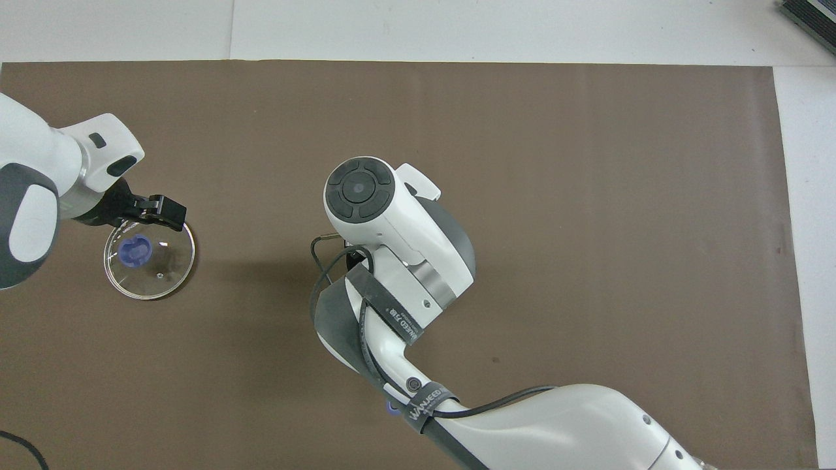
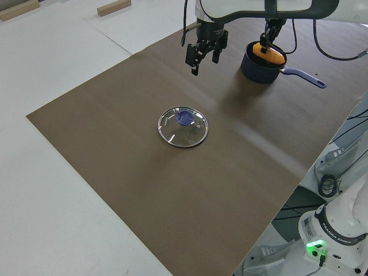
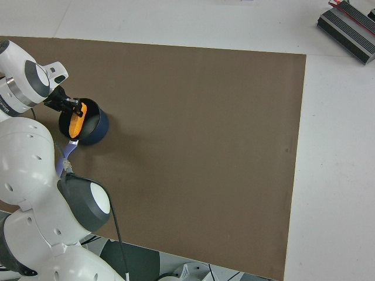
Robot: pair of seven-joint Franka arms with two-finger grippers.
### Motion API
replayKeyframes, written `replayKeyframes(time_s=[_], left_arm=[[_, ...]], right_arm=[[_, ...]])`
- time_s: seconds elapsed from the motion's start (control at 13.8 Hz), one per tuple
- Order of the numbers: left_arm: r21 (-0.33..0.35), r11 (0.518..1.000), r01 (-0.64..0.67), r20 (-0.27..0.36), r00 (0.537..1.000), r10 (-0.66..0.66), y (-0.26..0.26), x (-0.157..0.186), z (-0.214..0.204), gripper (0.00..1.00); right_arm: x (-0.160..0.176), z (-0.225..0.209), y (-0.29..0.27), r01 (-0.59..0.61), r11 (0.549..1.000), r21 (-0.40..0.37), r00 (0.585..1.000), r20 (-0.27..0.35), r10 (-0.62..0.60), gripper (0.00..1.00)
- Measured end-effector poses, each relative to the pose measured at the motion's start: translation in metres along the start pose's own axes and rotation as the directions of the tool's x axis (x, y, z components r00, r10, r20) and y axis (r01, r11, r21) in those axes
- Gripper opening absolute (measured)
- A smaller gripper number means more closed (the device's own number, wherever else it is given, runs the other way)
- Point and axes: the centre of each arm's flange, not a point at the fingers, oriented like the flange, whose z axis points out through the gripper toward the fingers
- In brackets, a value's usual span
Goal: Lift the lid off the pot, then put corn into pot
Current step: 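Set the lid on the table and open the left gripper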
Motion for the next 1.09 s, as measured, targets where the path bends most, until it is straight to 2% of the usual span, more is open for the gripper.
replayKeyframes(time_s=[0.22, 0.43, 0.72, 1.09], left_arm=[[0.005, 1.000, -0.001, 0.006, 1.000, 0.001, -0.006, -0.006, -0.036, 1.00], [0.004, 1.000, -0.006, -0.001, 1.000, 0.006, -0.020, -0.013, -0.057, 1.00], [0.003, 1.000, -0.005, -0.020, 1.000, 0.005, -0.023, -0.027, -0.080, 1.00], [0.002, 1.000, -0.025, 0.024, 0.999, 0.025, -0.023, -0.050, -0.117, 1.00]], right_arm=[[0.001, 0.011, -0.002, 0.001, 1.000, 0.008, 1.000, -0.009, -0.001, 0.35], [0.000, 0.033, 0.000, 0.000, 1.000, 0.006, 1.000, -0.005, 0.000, 0.35], [-0.001, 0.038, 0.001, 0.000, 1.000, 0.001, 1.000, 0.002, 0.000, 0.35], [0.000, 0.037, 0.001, -0.001, 1.000, 0.003, 1.000, -0.002, 0.001, 0.35]])
